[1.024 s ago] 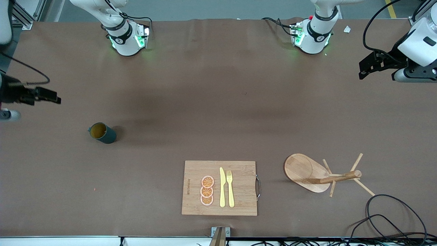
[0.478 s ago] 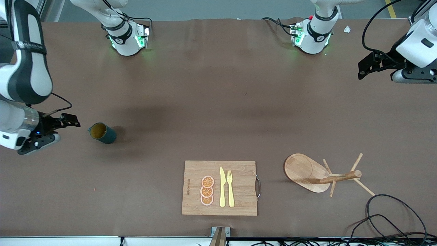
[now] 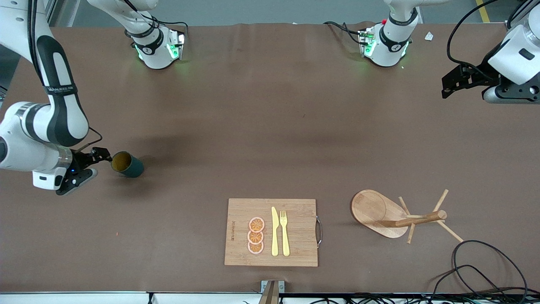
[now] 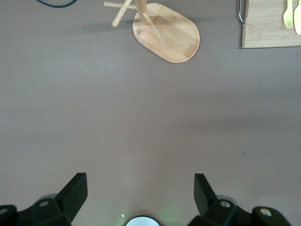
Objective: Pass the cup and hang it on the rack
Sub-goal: 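Reach the right gripper down to the teal mug's rim, then grasp the teal mug rim with the right gripper and lift it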
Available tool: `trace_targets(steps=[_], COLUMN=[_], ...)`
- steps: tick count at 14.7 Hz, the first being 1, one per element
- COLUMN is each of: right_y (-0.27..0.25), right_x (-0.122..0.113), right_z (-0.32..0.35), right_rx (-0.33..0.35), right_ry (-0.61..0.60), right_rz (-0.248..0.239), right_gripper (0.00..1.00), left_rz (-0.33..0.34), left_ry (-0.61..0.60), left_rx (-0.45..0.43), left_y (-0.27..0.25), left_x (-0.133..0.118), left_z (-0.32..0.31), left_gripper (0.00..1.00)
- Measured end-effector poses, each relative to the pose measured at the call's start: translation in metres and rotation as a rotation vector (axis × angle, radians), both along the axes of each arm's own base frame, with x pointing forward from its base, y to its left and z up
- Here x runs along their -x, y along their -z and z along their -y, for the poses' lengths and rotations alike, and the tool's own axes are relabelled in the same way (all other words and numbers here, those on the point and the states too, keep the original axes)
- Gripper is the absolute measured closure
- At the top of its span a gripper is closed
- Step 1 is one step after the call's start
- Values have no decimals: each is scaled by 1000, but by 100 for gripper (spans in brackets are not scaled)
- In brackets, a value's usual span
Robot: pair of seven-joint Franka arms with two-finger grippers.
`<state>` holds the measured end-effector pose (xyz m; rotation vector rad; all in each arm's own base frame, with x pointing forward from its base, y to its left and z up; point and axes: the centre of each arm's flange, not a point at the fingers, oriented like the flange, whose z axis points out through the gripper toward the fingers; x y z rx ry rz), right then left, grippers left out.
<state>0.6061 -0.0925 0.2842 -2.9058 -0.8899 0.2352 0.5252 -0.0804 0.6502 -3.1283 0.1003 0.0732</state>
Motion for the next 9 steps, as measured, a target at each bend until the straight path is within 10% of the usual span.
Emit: trace_targets(steps=[5, 9], right_y=[35, 45], right_x=[16, 22], right_z=[-12, -23], right_rx=[4, -1], right_ry=[-27, -47], right_rz=[46, 45], right_gripper=[4, 44], left_rz=[-1, -1], left_ry=[0, 0], left_rx=[0, 0], left_y=[0, 0], left_x=[0, 0], left_z=[0, 0], left_gripper=[0, 0])
